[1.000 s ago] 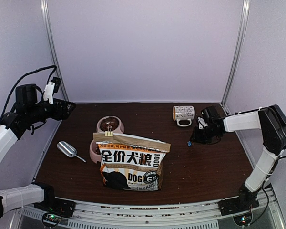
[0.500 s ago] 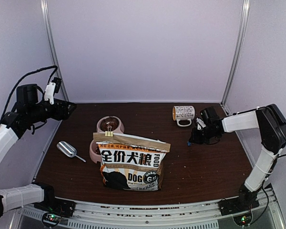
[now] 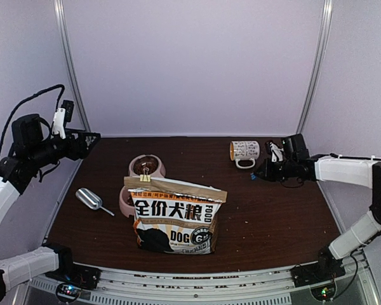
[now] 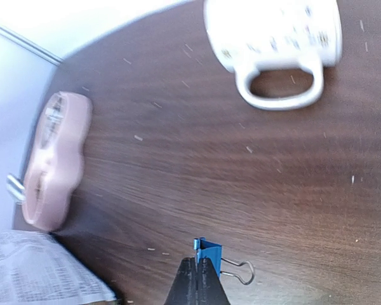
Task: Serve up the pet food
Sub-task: Pick up the clamp from the center of the board, then pass from the right arm to the left
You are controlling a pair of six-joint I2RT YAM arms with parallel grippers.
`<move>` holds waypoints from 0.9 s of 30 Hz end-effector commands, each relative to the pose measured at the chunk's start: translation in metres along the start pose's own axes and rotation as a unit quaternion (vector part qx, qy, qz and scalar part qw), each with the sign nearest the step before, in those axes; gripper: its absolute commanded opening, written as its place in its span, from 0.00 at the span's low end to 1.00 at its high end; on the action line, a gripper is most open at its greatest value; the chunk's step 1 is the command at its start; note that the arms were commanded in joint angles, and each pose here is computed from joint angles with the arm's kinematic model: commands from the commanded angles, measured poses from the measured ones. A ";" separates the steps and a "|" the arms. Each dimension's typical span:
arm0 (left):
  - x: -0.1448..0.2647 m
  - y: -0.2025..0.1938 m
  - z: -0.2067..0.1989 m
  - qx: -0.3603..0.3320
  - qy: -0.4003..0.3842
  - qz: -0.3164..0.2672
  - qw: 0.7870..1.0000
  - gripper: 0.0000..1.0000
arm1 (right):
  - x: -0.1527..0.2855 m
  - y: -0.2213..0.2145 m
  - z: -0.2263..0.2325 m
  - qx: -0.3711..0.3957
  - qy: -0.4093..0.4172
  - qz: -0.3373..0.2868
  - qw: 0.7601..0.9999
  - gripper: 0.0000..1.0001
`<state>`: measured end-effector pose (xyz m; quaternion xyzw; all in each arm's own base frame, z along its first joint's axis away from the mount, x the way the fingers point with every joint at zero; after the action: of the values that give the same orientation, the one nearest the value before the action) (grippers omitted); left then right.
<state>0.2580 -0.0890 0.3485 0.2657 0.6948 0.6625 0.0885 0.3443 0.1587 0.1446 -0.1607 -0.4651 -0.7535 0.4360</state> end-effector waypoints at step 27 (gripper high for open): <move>-0.031 0.027 -0.266 -0.030 -0.434 0.067 0.898 0.73 | 0.181 -0.032 0.292 0.335 0.400 -0.076 0.850 0.00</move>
<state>0.1707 -0.3246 0.3772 0.5704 0.5625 0.5170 0.3016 0.1816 0.3049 0.3852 0.3146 -0.4913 -0.6146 0.5310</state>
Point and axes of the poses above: each gripper's point midway between its finger pads, its own x axis back along the fingers, its own z axis along the line the jaws close on, y = z × x, the point moved 4 cm from there along x, back along the fingers, and after that the axes turned 2 degrees about -x, right-handed, at the moved point
